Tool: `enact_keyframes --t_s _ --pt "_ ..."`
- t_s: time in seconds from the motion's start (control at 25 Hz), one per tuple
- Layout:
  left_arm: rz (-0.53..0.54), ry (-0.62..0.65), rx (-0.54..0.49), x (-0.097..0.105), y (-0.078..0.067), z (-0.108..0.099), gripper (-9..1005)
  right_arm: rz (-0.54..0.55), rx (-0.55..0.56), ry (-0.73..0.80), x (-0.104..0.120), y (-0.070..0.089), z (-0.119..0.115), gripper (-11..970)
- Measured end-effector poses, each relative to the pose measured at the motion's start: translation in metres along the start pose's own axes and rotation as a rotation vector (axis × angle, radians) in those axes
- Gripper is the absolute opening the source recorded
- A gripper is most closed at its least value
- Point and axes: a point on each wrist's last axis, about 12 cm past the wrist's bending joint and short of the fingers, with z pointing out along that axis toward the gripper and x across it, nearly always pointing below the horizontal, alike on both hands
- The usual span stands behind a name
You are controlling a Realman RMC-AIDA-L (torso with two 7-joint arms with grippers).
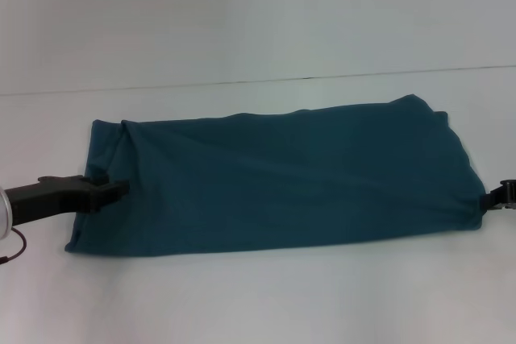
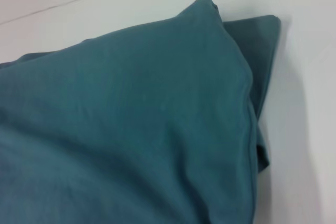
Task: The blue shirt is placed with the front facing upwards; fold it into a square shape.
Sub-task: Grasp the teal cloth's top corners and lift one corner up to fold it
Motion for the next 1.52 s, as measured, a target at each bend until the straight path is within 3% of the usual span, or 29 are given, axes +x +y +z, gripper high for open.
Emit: enact_keyframes --t_s 1.0,1.4,1.52 --pt "0.001 -0.001 0.001 -0.0009 -0.0003 0.0004 398 -0.004 0.002 -0.008 0.0016 -0.0054 -0.0042 11" --pt "0.0 -0.005 -0.003 -0.0018 0.0003 0.0004 397 0.014 -0.005 -0.003 0.0024 -0.0085 -0.0087 90" --pt "0.001 -0.007 -0.006 -0.0022 0.0006 0.0004 397 0.014 -0.018 0.01 0.0037 -0.007 -0.0084 162"
